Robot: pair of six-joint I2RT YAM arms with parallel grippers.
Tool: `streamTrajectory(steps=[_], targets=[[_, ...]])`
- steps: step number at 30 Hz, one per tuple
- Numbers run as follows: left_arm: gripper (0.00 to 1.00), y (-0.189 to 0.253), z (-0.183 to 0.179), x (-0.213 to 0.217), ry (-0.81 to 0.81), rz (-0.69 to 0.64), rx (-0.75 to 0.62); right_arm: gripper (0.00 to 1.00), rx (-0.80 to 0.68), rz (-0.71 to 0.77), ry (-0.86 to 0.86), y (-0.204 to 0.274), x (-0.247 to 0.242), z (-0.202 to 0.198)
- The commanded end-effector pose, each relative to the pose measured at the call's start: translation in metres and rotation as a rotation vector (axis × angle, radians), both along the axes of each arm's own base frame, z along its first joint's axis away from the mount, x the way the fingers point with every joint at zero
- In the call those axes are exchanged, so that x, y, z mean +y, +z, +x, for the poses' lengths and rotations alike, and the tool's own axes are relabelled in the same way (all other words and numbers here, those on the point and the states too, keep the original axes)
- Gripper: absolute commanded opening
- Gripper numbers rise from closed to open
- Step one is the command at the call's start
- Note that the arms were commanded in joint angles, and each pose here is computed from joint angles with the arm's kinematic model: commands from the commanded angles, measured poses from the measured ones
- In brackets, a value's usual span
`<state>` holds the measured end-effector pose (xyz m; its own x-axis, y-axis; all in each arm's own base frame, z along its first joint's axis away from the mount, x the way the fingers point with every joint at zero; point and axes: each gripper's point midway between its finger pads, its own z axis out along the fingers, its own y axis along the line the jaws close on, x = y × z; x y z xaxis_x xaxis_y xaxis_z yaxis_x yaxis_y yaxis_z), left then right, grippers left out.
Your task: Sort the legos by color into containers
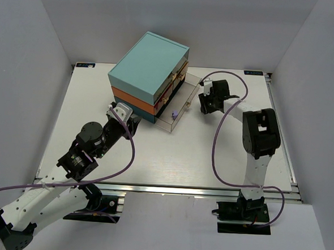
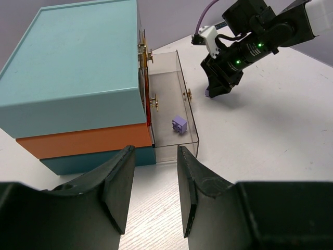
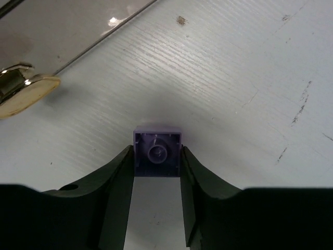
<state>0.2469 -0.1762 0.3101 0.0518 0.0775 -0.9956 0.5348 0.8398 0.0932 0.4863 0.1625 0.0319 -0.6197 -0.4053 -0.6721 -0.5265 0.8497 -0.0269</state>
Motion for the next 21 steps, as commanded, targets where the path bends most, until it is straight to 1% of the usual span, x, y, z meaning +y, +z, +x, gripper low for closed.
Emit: streamTrajectory(steps=[1,3,4,9,12,13,14,15,16,17,19,20,21], targets=[[0.49,-0.001,0.000,0.001,0.000,0.001,-0.006,0.21,-0.144,0.030,0.060,0.047,0.007,0.005],[0.49,-0.002,0.000,0.000,-0.003,0.006,-0.007,0.19,-0.210,0.054,0.120,0.071,0.014,-0.011],[0.49,-0.001,0.000,0.000,-0.005,0.003,-0.008,0.18,-0.281,0.106,0.162,0.100,0.024,-0.013],[0.49,-0.004,0.002,-0.001,0.000,0.009,0.001,0.17,-0.317,0.192,0.296,0.130,0.062,-0.037],[0.49,-0.008,0.003,0.000,0.009,0.019,0.008,0.18,-0.326,0.205,0.329,0.137,0.080,-0.035],[0.49,-0.007,0.004,0.000,0.010,0.019,0.008,0.18,-0.316,0.205,0.345,0.132,0.092,-0.035],[0.49,-0.008,0.004,0.000,0.012,0.020,0.009,0.20,-0.307,0.208,0.351,0.131,0.098,-0.035],[0.49,-0.007,0.004,0.001,0.016,0.019,0.008,0.22,-0.328,0.217,0.358,0.142,0.105,-0.029],[0.49,-0.008,0.004,0.001,0.018,0.023,0.007,0.25,-0.308,0.220,0.369,0.134,0.116,-0.028],[0.49,-0.009,0.004,0.002,0.020,0.024,0.008,0.35,-0.309,0.224,0.375,0.136,0.123,-0.026],[0.49,-0.009,0.005,0.002,0.023,0.024,0.009,0.47,-0.275,0.229,0.370,0.132,0.133,-0.018],[0.49,-0.010,0.005,0.002,0.024,0.026,0.011,0.57,-0.270,0.233,0.371,0.132,0.138,-0.016],[0.49,-0.010,0.005,0.002,0.024,0.026,0.011,0.61,-0.253,0.224,0.365,0.127,0.139,-0.014]])
